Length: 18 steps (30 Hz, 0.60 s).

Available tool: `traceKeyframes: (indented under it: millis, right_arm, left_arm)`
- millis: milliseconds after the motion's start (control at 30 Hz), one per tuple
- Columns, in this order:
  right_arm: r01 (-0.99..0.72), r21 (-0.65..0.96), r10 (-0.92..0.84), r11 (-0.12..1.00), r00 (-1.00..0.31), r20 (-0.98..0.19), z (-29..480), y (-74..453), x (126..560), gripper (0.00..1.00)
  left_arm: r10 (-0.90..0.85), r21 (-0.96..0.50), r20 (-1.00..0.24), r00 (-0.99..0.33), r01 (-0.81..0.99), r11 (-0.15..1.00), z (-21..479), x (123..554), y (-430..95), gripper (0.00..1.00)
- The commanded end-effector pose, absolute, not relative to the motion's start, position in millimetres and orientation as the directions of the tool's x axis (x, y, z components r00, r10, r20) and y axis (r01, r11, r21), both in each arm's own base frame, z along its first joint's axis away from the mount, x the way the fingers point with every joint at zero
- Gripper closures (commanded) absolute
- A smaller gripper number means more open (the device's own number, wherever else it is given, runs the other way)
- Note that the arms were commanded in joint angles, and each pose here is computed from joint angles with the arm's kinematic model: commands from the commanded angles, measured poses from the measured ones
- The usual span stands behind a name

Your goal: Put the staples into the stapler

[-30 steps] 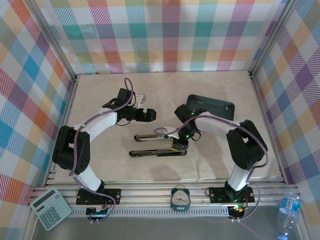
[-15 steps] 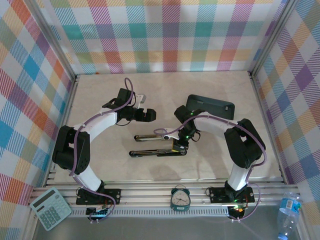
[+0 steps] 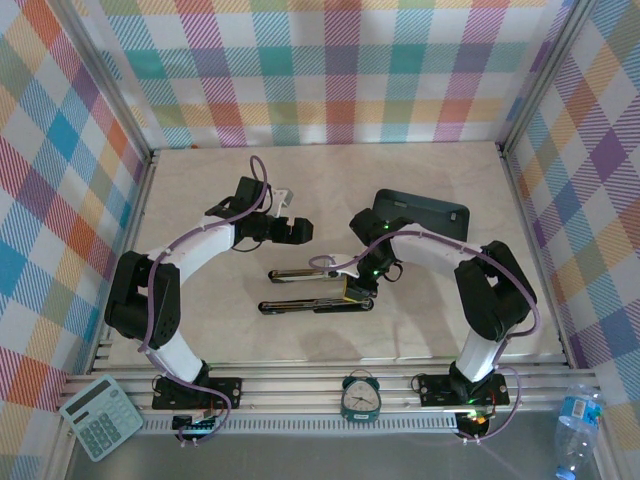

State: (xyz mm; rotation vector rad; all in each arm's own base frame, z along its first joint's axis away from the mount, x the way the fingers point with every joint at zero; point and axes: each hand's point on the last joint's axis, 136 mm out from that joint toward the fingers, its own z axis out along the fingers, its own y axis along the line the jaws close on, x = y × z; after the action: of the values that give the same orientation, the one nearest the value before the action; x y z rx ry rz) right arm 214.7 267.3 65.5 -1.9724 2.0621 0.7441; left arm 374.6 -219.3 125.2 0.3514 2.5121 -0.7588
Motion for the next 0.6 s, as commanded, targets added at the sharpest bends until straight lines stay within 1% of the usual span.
traceKeyframes:
  millis: [0, 133, 567]
  right_arm:
    - [-0.974, 0.222, -0.873, -0.041, -0.073, -0.482, 68.5, 270.0, 211.6, 0.90]
    - [-0.973, 0.227, -0.886, -0.031, -0.078, -0.458, 60.6, 267.1, 212.6, 0.91]
    - [-0.973, 0.229, -0.899, -0.023, -0.080, -0.430, 52.7, 263.2, 213.2, 0.90]
  left_arm:
    - [0.121, -0.443, -0.524, -0.843, 0.392, 0.807, 129.5, 375.6, -223.7, 0.00]
    - [0.121, -0.443, -0.526, -0.842, 0.392, 0.806, 130.1, 375.9, -223.7, 0.00]
    - [0.123, -0.441, -0.524, -0.843, 0.391, 0.808, 128.6, 376.1, -223.6, 0.00]
